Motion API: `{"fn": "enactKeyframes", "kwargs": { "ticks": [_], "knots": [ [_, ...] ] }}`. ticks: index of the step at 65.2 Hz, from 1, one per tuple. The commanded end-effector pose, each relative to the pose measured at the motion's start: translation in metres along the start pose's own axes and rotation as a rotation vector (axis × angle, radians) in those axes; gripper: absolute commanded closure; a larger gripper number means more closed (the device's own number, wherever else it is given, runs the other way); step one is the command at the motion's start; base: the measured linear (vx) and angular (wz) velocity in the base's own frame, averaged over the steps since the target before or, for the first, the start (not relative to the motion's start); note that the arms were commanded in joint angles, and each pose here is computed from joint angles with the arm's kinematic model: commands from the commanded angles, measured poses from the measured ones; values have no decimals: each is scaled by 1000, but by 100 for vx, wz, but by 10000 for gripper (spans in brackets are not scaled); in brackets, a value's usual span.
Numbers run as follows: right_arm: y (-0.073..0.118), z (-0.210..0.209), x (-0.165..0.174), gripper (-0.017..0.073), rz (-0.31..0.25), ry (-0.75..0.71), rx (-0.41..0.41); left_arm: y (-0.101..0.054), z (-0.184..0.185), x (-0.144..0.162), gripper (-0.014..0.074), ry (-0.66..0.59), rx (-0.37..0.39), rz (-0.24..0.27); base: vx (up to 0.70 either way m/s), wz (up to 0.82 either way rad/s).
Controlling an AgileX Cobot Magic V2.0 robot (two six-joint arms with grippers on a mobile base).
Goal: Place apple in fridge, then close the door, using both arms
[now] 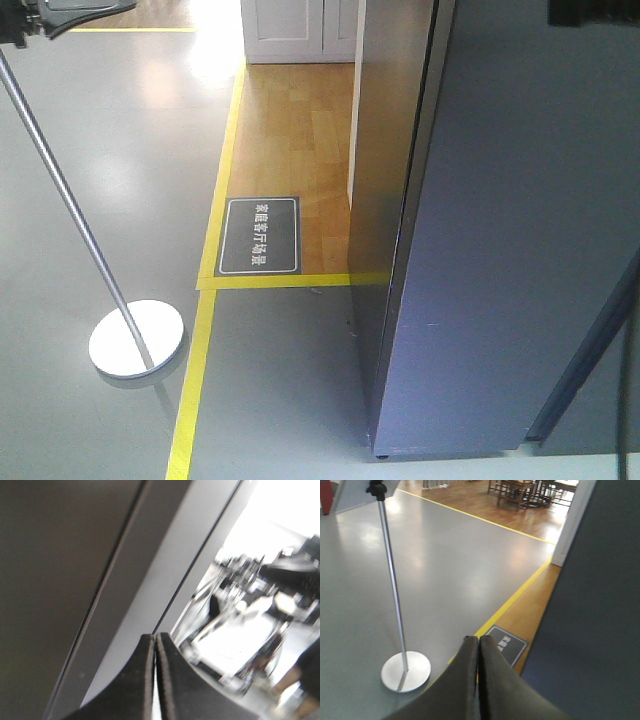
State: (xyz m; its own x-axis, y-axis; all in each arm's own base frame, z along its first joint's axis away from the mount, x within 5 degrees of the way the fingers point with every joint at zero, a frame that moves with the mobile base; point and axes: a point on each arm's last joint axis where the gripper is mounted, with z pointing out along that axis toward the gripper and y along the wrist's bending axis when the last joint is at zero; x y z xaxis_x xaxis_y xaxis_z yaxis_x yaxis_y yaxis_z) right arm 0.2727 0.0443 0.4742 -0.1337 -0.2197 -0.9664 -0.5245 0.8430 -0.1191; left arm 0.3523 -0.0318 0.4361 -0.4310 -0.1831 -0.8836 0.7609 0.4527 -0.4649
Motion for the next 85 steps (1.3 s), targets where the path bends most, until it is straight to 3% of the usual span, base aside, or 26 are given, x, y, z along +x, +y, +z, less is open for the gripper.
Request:
{"fn": "enactKeyframes", "kwargs": {
  "ticks": [1,14,21,32,43,51,55,61,71,85],
  "knots": [
    [9,-39,-19,563,-2,-150,112,-60,-15,-8,601,19,162,81,0,0],
    [38,-76,25,563,8,-134,150,-99,-32,13,601,30,151,89,0,0],
    [54,-88,62,563,27,-93,158,-110,-41,37,601,64,54,90,0,0],
    [78,-103,131,563,80,-23,170,-109,-55,94,601,66,-149,21,0,0],
    [97,-112,193,563,111,25,195,-94,-72,169,601,15,-388,-71,0,0],
    [107,-117,219,563,118,40,191,-78,-87,230,601,1,-573,-180,0,0],
    [110,-119,226,563,125,41,184,-76,-92,252,601,-11,-611,-231,0,0],
    [113,-120,229,562,129,41,172,-77,-96,273,600,-38,-624,-298,0,0],
    [113,-120,229,562,135,40,168,-79,-97,277,600,-96,-604,-355,0,0],
    [113,-120,229,562,133,40,168,-85,-93,269,600,-211,-500,-464,0,0]
  ]
}}
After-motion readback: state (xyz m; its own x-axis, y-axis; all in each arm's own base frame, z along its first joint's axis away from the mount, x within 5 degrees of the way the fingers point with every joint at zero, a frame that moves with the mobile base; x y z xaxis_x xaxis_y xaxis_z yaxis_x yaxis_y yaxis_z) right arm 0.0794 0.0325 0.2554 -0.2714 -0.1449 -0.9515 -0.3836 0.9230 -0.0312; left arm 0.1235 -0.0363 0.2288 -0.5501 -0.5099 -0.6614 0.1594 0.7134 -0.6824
